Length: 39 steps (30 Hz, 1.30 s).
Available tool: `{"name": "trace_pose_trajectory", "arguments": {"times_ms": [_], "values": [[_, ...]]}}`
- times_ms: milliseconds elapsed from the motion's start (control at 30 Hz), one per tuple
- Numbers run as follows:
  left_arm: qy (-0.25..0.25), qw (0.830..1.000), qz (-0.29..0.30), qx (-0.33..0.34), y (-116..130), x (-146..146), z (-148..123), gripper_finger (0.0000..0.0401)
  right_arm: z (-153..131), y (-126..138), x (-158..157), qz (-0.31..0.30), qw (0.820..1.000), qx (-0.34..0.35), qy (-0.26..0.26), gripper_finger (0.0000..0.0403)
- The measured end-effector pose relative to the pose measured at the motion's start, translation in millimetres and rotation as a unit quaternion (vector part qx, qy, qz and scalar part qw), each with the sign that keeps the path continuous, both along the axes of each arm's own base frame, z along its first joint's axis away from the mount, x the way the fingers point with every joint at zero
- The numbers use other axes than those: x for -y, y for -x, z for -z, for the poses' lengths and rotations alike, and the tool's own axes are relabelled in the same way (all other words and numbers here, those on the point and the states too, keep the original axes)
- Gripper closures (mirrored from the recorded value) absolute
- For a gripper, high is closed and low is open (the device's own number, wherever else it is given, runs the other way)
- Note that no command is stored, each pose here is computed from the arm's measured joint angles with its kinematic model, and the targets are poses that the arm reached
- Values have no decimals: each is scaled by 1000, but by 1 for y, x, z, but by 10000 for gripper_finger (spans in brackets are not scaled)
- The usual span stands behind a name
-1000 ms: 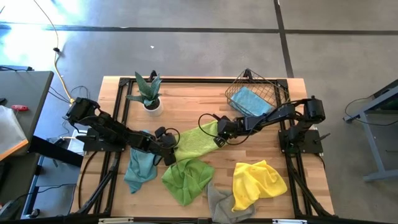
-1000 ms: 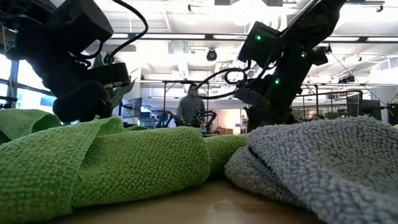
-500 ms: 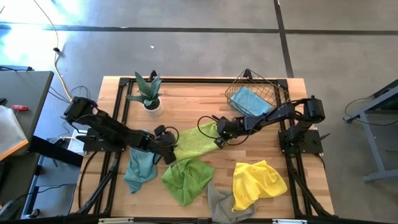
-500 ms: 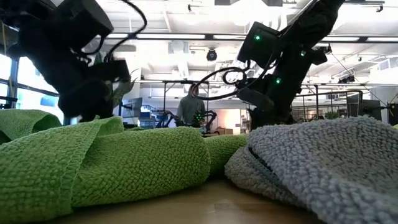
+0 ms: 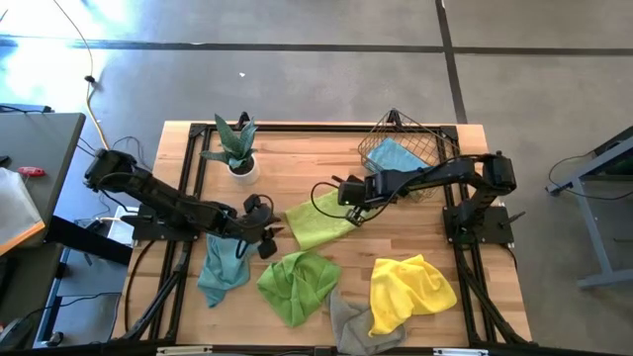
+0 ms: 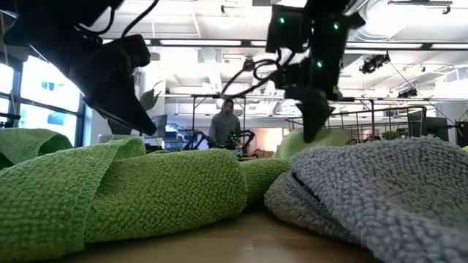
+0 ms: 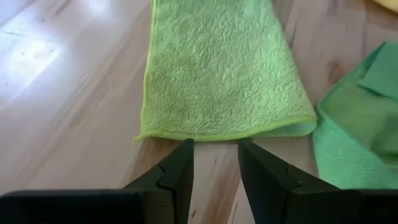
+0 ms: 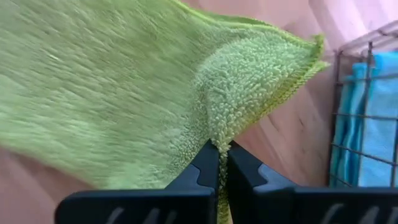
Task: Fold microfiber towels
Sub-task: Fold the light green towel
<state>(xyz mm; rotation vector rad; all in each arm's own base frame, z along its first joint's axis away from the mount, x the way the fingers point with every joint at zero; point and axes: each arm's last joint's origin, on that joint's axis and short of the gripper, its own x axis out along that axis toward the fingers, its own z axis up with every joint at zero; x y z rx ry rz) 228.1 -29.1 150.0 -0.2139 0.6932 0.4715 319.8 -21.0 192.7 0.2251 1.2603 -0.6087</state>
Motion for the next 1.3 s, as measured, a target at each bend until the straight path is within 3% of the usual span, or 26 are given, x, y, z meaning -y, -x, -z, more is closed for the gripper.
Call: {"name": "trace_pose_trajectory", "arguments": {"times_ms": [333, 800, 1300], "values": [[18, 999, 35, 21, 3, 4, -12, 286, -10, -30, -7, -44, 982, 147, -114, 403], [19, 996, 78, 22, 8, 23, -15, 286, 3, -58, -16, -58, 961, 236, -135, 403], [1, 998, 66, -12, 14, 22, -10, 286, 4, -78, -21, -64, 929, 324, -166, 403]]}}
